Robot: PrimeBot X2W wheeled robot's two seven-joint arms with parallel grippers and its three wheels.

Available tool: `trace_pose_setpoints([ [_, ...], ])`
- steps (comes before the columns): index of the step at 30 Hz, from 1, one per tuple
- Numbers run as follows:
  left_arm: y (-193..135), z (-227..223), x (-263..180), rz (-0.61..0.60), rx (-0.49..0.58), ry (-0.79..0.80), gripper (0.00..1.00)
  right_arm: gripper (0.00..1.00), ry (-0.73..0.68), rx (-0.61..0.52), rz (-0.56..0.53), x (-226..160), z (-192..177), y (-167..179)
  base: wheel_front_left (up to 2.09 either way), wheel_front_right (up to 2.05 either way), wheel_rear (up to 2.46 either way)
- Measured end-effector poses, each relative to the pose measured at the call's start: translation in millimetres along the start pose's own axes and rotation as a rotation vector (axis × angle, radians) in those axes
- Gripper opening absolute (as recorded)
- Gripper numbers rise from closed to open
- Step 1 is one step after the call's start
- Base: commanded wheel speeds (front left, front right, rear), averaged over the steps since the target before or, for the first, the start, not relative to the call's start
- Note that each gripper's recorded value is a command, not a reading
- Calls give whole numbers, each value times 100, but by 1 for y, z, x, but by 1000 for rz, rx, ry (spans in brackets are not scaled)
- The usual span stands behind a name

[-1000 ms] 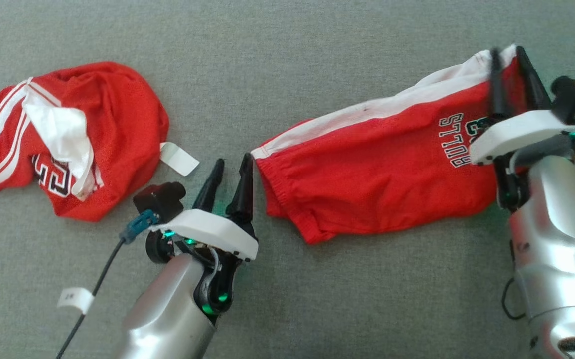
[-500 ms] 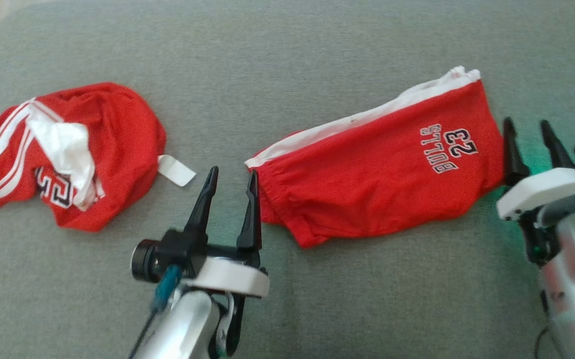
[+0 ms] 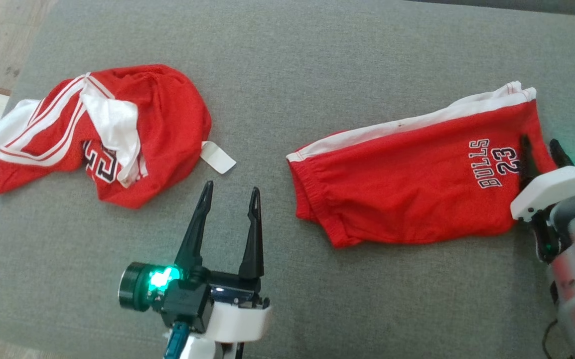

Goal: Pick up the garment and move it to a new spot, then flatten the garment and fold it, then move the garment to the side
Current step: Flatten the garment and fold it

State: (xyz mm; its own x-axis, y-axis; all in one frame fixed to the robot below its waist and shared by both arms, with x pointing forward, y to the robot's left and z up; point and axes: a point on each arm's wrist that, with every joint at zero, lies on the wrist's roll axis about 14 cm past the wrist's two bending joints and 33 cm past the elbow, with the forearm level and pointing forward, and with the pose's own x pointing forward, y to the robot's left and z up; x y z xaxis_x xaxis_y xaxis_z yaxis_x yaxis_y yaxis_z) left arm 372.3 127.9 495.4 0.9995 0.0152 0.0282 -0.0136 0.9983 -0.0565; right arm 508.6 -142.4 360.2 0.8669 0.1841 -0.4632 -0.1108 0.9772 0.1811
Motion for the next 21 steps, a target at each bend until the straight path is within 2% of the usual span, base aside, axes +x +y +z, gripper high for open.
trace_pose_setpoints([
  [1, 1, 0, -1, 5, 0, 1, 100, 40, 5, 1, -1, 1, 0, 0, 0, 0, 0],
  [2, 2, 0, -2, 10, 1, 0, 100, 9, 9, 3, -1, 1, -1, 1, 0, 0, 0],
  [3, 1, 1, -2, 10, 1, -1, 100, 0, 13, 10, -1, 0, -1, 2, 0, 0, 0],
  [6, -4, 2, -2, -8, 16, -8, 100, 0, 8, 25, 0, -3, 0, 3, 0, 0, 0],
  [10, -16, 0, -1, -46, 10, -5, 100, 0, -21, 34, -41, -16, 1, -13, 0, 0, 0],
  [16, -48, -1, 5, -150, -8, -14, 100, 0, -92, 52, -136, -46, 12, -53, 0, 0, 0],
  [21, -78, -3, 4, -249, -28, -7, 100, 0, -146, 55, -243, -80, 24, -99, 0, 0, 0],
])
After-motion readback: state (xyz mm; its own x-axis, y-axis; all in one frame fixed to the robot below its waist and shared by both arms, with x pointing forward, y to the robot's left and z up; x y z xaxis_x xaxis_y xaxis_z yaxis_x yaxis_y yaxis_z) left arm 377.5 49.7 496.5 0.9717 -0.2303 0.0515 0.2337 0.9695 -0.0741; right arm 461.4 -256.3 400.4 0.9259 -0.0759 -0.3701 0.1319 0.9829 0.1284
